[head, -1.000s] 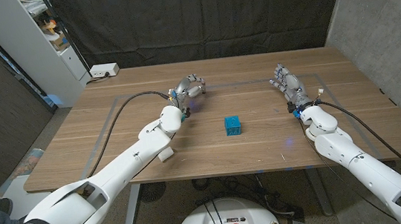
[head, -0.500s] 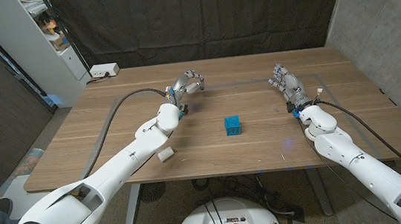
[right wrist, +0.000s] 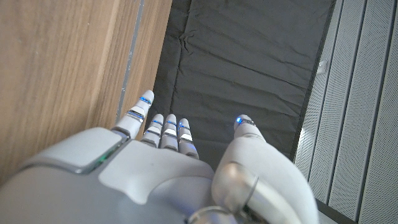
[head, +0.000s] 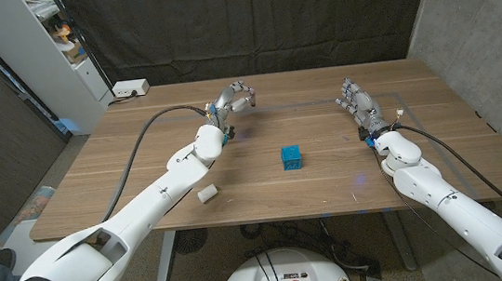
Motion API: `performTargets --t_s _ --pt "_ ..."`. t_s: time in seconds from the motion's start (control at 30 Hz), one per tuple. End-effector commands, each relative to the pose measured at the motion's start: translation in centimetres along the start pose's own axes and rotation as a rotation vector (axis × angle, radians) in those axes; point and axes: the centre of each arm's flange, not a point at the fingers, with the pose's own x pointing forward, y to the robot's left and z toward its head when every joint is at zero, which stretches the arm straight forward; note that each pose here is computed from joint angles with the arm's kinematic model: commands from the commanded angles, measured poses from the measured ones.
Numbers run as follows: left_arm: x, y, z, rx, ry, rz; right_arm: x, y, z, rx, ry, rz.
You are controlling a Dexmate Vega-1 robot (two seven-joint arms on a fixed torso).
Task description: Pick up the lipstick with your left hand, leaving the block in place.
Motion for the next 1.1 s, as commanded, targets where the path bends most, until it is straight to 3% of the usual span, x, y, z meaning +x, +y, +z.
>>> performTargets --t_s 0.03,1.1 --pt "0.2 0.8 0.9 -0.002 -0.030 0.020 0.0 0.2 0.1 -0.005 0.001 0.001" --pt "-0.5 3.6 3.2 0.003 -0.099 0.067 0.1 1.4 0.0 -0.010 -0.004 0.010"
